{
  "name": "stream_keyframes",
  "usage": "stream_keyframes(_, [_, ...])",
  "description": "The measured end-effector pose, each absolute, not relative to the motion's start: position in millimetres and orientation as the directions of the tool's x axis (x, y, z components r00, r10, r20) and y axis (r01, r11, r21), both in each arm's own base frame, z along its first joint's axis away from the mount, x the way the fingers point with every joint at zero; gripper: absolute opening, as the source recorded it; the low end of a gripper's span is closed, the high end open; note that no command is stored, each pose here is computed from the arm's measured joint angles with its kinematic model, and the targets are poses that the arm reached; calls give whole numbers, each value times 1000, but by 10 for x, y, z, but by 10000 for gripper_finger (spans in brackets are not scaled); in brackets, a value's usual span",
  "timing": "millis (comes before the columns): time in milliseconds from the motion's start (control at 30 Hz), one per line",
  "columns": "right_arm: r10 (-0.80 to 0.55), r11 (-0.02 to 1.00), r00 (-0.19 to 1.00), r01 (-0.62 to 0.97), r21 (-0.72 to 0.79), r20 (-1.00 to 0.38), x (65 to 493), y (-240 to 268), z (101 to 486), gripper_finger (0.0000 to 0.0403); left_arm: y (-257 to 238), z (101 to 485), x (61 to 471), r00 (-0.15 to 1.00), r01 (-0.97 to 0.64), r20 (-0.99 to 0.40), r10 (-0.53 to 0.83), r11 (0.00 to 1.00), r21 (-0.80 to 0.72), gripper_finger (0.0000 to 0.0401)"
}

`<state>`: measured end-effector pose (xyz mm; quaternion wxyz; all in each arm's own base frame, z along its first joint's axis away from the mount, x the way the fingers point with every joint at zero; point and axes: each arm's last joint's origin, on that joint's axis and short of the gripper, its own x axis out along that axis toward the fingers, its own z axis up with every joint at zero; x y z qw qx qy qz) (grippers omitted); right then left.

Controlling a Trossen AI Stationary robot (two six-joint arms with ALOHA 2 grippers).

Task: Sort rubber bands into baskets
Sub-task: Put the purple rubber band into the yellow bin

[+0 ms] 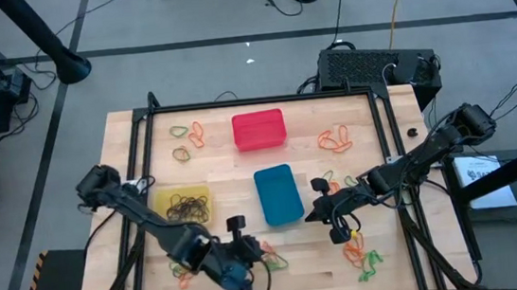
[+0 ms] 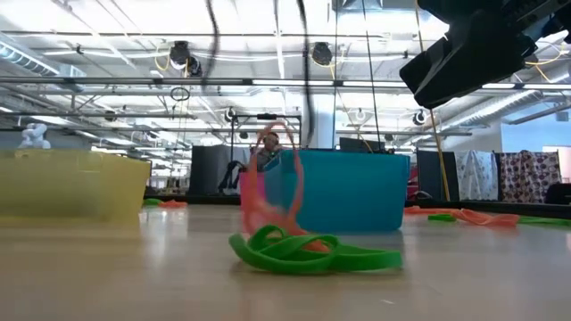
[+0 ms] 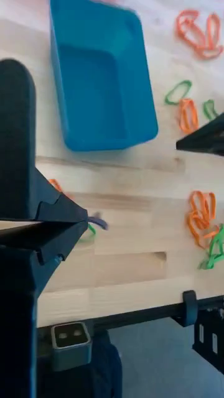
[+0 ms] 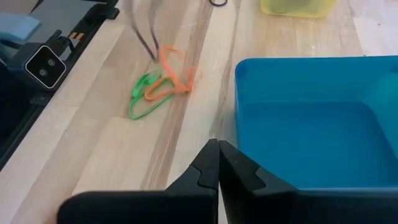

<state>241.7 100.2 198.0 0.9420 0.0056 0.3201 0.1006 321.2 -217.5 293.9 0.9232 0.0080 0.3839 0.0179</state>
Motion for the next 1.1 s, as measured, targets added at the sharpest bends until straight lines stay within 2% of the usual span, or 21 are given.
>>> stream_keyframes(200, [193, 980, 776, -186, 75, -601, 2418, 1002, 1981, 0, -2208, 3218, 3023, 749, -48, -658, 77, 997, 62, 1])
stream_keyframes(333, [194, 980, 776, -186, 76, -600, 2418, 1003, 1982, 0, -2149, 3232, 2878, 706, -76, -689, 166, 984, 160, 1])
stream_keyframes(467, [194, 980, 776, -186, 76, -600, 2418, 1003, 1982, 0, -1976, 3179, 2704, 580, -148, -750, 317, 947, 286, 1])
stream_keyframes(633, [159, 985, 788, -166, 43, -595, 2438, 958, 1986, 0, -1681, 3106, 2482, 326, -307, -785, 528, 844, 440, 1])
stream_keyframes(800, [-16, 998, 807, 53, 45, -590, 2513, 718, 1976, 0, -1532, 3042, 2414, 283, -307, -790, 544, 832, 463, 1])
stream_keyframes(900, [-46, 995, 783, 90, 39, -620, 2511, 612, 1895, 0, -1430, 2964, 2389, 231, -308, -798, 556, 820, 483, 1])
stream_keyframes(1100, [-20, 993, 736, 91, 69, -677, 2557, 499, 1750, 0, -1189, 2817, 2234, 114, -336, -831, 544, 809, 483, 1])
